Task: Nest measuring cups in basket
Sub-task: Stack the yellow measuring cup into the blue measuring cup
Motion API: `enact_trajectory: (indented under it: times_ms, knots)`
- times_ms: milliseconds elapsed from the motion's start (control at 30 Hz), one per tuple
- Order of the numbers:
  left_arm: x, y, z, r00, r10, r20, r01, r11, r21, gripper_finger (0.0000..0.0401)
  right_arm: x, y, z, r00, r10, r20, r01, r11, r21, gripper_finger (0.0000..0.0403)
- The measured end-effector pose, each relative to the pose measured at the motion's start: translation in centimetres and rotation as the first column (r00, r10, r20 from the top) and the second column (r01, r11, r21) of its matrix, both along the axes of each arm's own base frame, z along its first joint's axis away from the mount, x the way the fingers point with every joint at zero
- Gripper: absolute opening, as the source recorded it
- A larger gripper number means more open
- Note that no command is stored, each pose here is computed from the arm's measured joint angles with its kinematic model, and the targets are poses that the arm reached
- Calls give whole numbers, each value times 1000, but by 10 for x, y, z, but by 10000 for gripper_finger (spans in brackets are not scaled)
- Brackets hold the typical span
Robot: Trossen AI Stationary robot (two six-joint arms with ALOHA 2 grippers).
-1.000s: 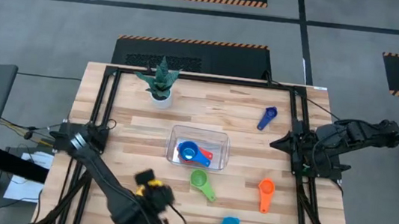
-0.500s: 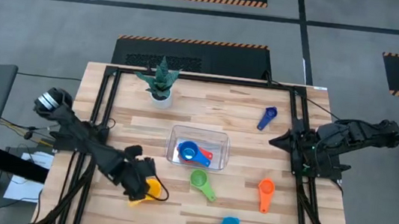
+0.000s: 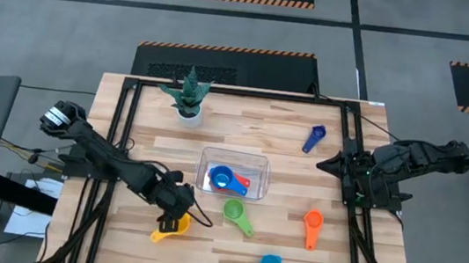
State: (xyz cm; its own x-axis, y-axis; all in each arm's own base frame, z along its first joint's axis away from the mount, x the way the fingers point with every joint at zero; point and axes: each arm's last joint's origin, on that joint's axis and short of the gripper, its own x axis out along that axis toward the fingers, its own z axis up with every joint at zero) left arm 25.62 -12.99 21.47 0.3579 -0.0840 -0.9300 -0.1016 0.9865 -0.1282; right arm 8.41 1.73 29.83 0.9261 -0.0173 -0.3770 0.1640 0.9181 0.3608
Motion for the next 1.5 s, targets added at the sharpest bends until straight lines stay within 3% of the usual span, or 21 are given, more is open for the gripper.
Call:
enact_trajectory:
  times_ms: [433,600,833,933,1033,1200,1333,1433,1500]
  knots:
    - [13,-8,-39,990,-89,-113,98,992,80,179,-1,0,-4,999,6,-38,-6,1000,-7,39]
    - [18,-12,-61,978,-99,-184,111,992,52,179,-1,0,-4,999,6,-41,-7,1000,-8,38]
    - [20,-10,-67,974,55,-219,-50,998,29,159,-2,0,-4,999,7,-43,-7,1000,-9,38]
    - [19,-10,-67,943,233,-236,-239,971,2,132,-2,0,-4,999,7,-43,-7,1000,-9,39]
    - [19,-11,-67,842,455,-290,-489,871,-52,108,-2,0,-4,999,7,-44,-8,1000,-10,38]
    - [17,-18,-66,544,717,-436,-819,566,-92,85,-2,0,-4,999,7,-47,-8,1000,-11,39]
    - [17,-27,-66,398,791,-466,-913,393,-112,80,-2,0,-5,998,7,-56,-8,1000,-14,38]
    - [16,-29,-65,235,835,-497,-972,214,-100,79,-3,-1,-6,998,8,-67,-9,1000,-17,39]
    - [17,-32,-65,169,845,-508,-985,131,-110,79,-3,-1,-6,998,8,-66,-9,1000,-16,39]
